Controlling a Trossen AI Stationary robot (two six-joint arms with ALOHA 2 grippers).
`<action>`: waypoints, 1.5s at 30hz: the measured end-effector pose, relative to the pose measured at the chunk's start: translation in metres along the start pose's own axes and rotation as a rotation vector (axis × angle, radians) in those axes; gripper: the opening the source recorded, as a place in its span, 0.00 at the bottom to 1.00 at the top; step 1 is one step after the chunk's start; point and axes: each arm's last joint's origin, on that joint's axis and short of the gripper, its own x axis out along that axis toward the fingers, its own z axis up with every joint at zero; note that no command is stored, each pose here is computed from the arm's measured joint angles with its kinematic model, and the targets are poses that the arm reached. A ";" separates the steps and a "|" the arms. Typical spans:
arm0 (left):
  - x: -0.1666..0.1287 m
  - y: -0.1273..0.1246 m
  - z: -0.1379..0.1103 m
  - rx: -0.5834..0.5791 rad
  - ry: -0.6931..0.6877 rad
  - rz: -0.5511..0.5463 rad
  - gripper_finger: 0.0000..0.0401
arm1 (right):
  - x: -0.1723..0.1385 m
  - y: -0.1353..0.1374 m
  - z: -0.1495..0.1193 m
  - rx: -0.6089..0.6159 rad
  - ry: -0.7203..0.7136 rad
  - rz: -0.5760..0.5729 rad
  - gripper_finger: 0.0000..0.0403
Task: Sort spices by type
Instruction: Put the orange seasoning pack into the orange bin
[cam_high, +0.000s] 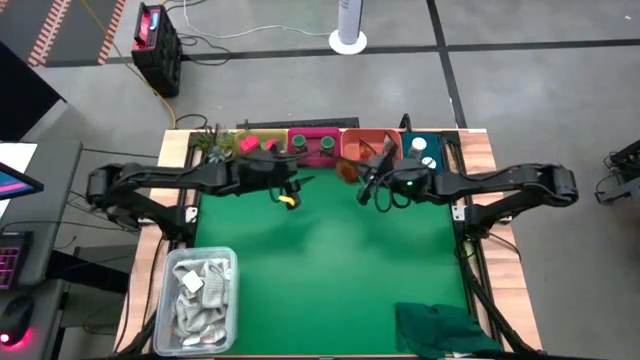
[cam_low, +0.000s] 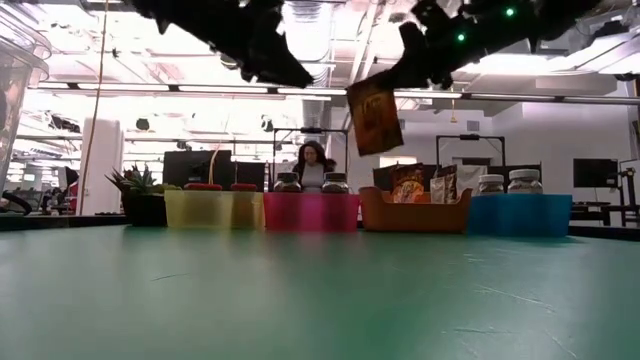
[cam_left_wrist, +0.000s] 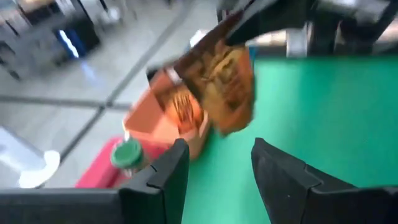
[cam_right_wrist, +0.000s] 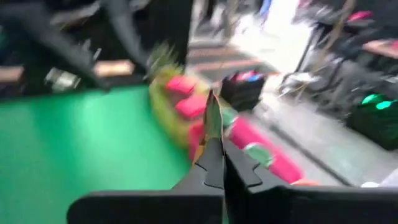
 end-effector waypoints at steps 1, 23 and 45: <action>-0.003 0.000 -0.002 -0.018 -0.054 0.008 0.41 | -0.002 -0.003 -0.001 0.017 -0.032 -0.026 0.04; -0.020 -0.015 0.002 -0.157 -0.376 0.043 0.40 | 0.054 -0.042 -0.054 0.106 -0.085 -0.359 0.04; -0.019 -0.018 -0.029 -0.118 -0.398 0.131 0.40 | 0.078 -0.037 -0.090 0.137 -0.035 -0.429 0.04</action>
